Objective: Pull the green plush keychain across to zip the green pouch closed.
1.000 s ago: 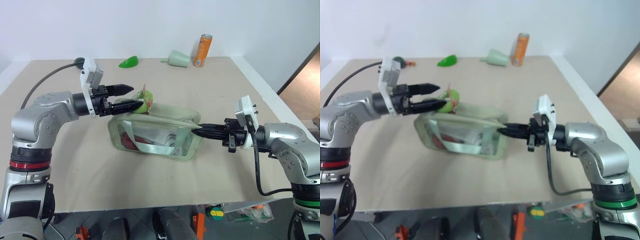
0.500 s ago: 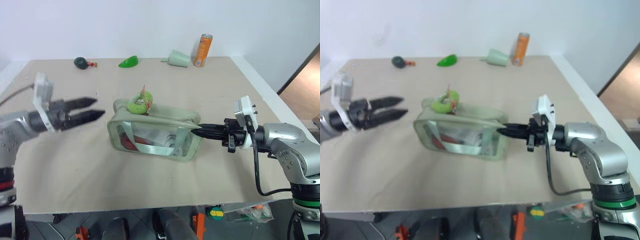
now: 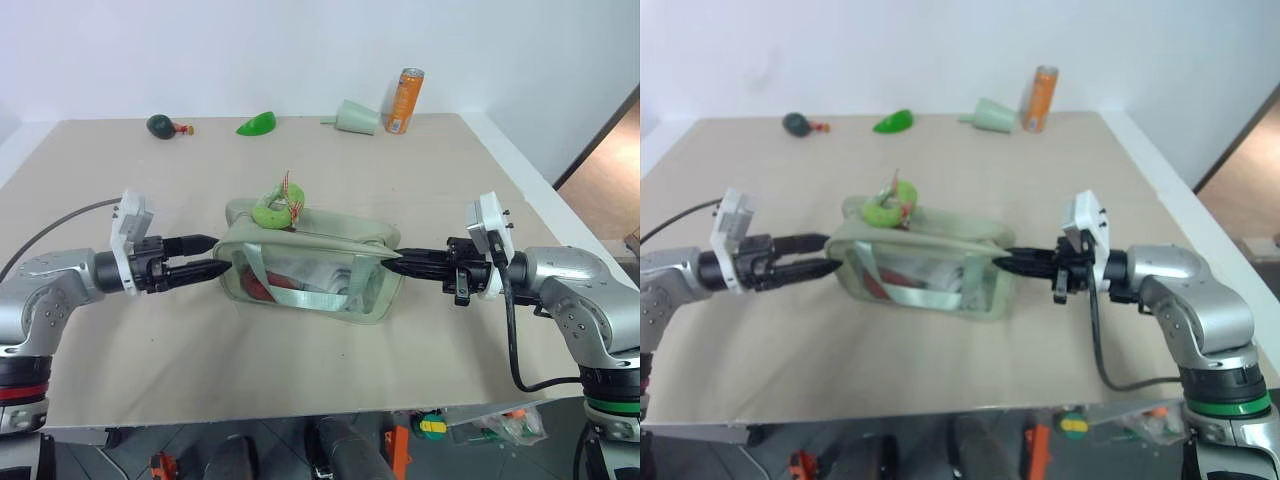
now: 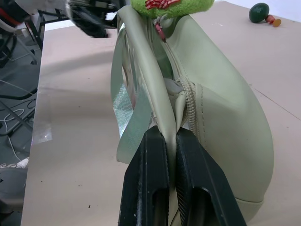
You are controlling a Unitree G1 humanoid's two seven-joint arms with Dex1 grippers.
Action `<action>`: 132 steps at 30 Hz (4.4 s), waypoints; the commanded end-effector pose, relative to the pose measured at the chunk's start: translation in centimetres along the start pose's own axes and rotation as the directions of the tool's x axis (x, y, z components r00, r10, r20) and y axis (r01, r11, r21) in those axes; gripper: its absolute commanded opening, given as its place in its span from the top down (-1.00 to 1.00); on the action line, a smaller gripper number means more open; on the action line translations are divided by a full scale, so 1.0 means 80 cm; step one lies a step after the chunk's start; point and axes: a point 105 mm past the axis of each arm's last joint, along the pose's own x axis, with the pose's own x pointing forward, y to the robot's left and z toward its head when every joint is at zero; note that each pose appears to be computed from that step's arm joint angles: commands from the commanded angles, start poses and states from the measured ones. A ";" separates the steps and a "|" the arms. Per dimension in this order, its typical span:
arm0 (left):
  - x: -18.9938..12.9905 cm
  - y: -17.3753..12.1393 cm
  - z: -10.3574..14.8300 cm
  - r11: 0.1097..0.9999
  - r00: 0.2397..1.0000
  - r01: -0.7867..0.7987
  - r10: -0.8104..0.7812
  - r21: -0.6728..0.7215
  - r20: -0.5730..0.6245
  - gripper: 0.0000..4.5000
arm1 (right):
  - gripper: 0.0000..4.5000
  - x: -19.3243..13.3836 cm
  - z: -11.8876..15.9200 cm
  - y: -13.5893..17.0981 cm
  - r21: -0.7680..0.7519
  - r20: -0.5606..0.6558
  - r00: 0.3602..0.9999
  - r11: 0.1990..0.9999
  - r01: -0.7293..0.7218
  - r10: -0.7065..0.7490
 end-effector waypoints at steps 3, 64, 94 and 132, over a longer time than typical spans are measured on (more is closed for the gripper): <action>-0.001 -0.006 0.021 0.999 0.998 0.027 -0.029 0.032 0.061 0.39 | 1.00 0.000 0.005 0.005 -0.011 0.007 1.000 1.000 -0.003 0.003; 0.010 -0.008 0.001 0.999 0.999 -0.029 0.028 0.016 0.021 1.00 | -0.98 0.122 0.135 -0.036 -0.940 -0.078 0.992 0.324 -0.107 0.101; 0.001 -0.004 -0.002 0.996 0.995 -0.084 0.084 0.010 0.046 1.00 | -0.87 0.167 0.115 -0.041 -0.943 -0.070 0.987 0.314 -0.113 0.144; 0.007 0.002 -0.010 0.997 0.995 -0.082 0.083 -0.013 0.051 1.00 | -0.87 0.160 0.142 -0.036 -0.913 -0.027 0.989 0.399 -0.084 0.145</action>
